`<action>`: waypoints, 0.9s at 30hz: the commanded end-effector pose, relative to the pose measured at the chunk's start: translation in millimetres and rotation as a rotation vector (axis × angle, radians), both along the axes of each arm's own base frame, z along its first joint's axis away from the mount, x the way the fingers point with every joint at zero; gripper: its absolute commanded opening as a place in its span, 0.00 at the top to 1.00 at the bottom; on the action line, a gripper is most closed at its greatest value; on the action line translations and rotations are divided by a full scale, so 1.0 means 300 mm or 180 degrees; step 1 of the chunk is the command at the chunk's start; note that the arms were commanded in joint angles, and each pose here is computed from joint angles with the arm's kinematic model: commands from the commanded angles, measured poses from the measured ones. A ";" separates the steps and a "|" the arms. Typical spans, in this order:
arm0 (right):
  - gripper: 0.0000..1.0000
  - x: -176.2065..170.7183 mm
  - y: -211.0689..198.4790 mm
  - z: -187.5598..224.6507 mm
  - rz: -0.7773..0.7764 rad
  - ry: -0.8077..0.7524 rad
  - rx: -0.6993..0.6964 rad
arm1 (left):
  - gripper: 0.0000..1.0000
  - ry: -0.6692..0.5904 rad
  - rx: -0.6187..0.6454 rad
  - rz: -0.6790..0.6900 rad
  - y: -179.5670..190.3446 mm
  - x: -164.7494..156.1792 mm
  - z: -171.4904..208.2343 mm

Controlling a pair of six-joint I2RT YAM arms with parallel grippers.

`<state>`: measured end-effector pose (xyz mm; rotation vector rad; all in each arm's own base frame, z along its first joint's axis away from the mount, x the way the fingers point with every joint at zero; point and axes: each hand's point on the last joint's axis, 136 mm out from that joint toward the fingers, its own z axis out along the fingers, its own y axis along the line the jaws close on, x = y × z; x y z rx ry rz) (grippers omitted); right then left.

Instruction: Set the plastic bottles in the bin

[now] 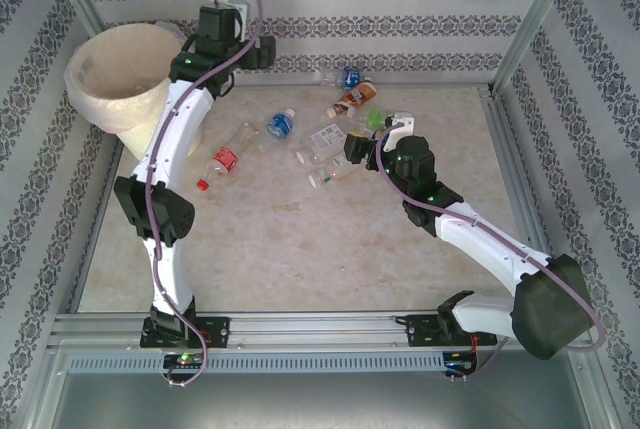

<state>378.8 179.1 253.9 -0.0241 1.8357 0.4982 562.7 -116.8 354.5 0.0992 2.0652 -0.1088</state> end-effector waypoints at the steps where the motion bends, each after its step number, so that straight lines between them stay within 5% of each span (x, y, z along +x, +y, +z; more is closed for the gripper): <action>1: 0.02 -0.004 -0.029 0.009 -0.0095 0.0005 0.0059 | 0.00 0.0462 0.0212 -0.0272 -0.064 -0.004 -0.174; 12: 0.02 0.009 -0.026 0.008 -0.0102 0.0052 0.0097 | 0.00 0.1528 0.0488 -0.0678 -0.116 -0.026 -0.615; 27: 0.02 0.016 -0.020 0.012 -0.0103 0.0112 0.0153 | 0.09 0.1848 0.0575 -0.0903 -0.145 0.003 -0.893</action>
